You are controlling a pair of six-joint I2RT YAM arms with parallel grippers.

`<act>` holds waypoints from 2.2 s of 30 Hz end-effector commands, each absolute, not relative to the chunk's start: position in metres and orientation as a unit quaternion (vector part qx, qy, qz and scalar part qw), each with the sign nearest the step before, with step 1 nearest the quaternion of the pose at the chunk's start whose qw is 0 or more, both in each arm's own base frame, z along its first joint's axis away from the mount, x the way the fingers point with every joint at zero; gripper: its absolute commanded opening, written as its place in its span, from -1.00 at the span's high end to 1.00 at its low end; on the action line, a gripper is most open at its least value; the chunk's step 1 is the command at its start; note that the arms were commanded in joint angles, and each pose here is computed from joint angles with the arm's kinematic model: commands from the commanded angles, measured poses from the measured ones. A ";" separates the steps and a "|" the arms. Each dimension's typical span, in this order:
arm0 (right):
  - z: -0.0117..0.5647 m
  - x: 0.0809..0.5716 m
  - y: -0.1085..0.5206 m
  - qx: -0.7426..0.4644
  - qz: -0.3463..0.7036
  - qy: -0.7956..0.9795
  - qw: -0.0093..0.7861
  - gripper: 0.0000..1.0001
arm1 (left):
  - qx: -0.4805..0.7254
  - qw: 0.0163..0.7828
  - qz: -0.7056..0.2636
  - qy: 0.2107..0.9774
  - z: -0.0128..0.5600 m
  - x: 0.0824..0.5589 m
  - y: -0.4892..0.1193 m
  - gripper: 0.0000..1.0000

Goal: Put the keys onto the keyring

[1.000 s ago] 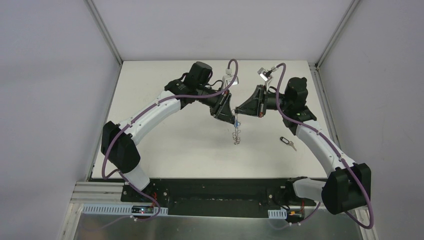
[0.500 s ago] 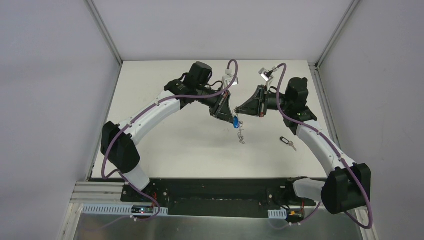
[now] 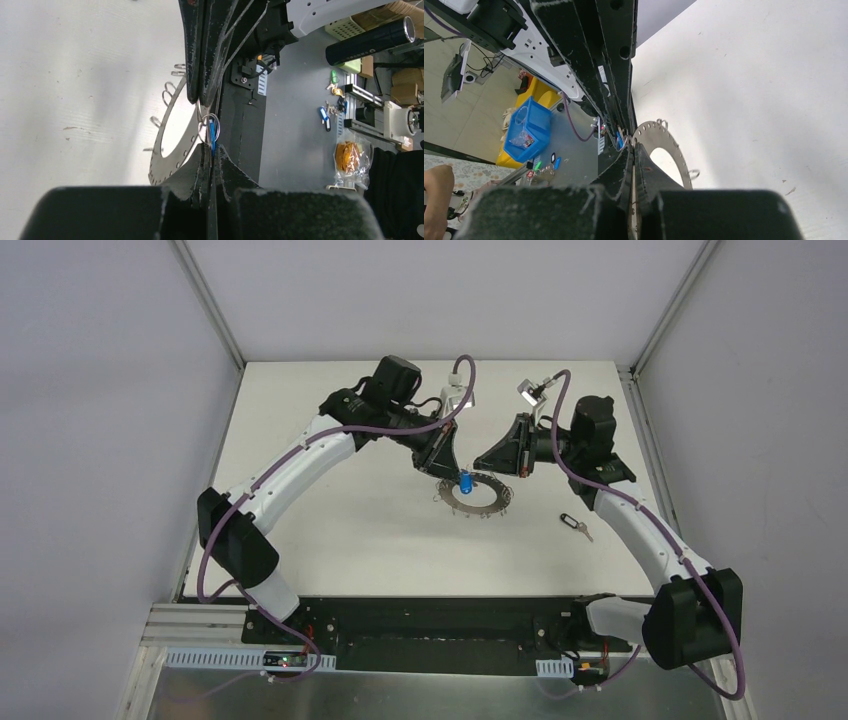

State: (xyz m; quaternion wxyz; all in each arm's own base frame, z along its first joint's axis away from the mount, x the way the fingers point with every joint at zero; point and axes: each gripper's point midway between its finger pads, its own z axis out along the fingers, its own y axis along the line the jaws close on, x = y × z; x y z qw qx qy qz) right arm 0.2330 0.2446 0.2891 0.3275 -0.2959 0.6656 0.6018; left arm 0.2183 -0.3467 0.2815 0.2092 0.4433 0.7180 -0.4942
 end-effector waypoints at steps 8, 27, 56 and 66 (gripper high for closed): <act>0.311 0.224 0.242 -0.329 0.598 0.638 0.357 1.00 | 0.451 0.193 -0.495 0.717 0.284 0.218 -0.347 1.00; 0.319 0.229 0.244 -0.313 0.603 0.638 0.362 1.00 | 0.460 0.156 -0.500 0.717 0.267 0.204 -0.359 1.00; 0.311 0.208 0.240 -0.372 0.603 0.614 0.346 1.00 | 0.440 0.131 -0.542 0.704 0.286 0.200 -0.351 1.00; 0.304 0.206 0.240 -0.383 0.591 0.620 0.346 1.00 | 0.439 0.128 -0.541 0.706 0.291 0.202 -0.352 1.00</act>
